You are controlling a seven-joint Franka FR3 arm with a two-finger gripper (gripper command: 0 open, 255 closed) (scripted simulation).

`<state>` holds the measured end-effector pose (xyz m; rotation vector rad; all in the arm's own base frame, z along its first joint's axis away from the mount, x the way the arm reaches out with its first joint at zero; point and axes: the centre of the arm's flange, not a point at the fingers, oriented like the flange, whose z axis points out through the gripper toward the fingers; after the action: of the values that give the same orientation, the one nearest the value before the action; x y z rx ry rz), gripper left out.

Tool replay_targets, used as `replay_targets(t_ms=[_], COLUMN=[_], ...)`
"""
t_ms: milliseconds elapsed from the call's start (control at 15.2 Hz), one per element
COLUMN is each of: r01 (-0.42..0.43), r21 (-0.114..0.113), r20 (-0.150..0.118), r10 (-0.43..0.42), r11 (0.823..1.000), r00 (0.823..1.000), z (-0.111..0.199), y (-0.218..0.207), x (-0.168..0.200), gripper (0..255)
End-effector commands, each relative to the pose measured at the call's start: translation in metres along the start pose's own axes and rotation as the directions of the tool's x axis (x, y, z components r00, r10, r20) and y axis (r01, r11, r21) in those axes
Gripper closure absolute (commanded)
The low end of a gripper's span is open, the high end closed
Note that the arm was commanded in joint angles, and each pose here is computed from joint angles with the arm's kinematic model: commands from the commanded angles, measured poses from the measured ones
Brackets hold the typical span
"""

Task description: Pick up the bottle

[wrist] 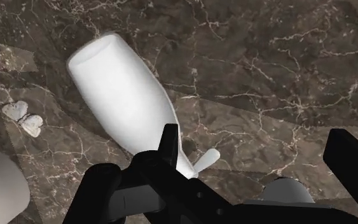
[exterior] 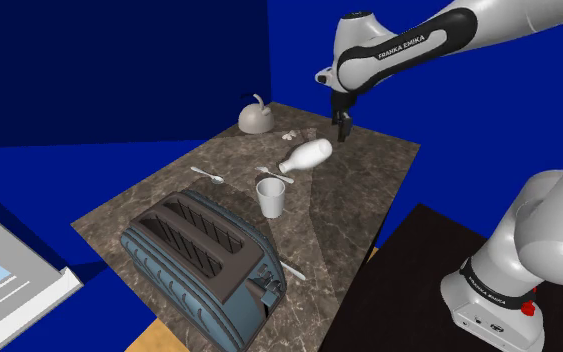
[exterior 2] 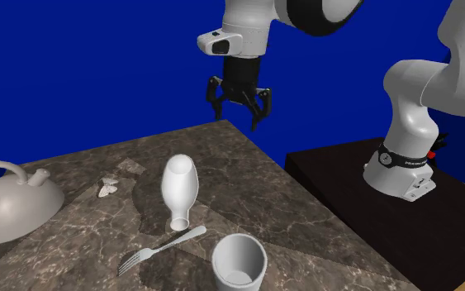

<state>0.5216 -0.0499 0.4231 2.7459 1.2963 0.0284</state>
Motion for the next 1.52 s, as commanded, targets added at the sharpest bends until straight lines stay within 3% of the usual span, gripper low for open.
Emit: replay_targets(t_ms=[0,264,528,792,1056,1452], r01=[0.073,0.209,0.341,0.466,0.583,0.589], r21=[-0.004,-0.008,-0.011,-0.012,-0.012,-0.012], r20=[0.005,0.017,0.029,0.041,0.053,0.053], r10=[-0.073,-0.209,-0.34,-0.465,-0.582,-0.587], r11=[0.997,0.978,0.94,0.885,0.812,0.808], r00=[0.997,0.978,0.94,0.884,0.812,0.808], z=[0.017,0.054,0.092,0.13,0.168,0.196], y=[0.014,0.035,0.051,0.063,0.07,0.068], x=[0.014,0.046,0.08,0.115,0.152,0.154], gripper=[0,0,0,0,0,0])
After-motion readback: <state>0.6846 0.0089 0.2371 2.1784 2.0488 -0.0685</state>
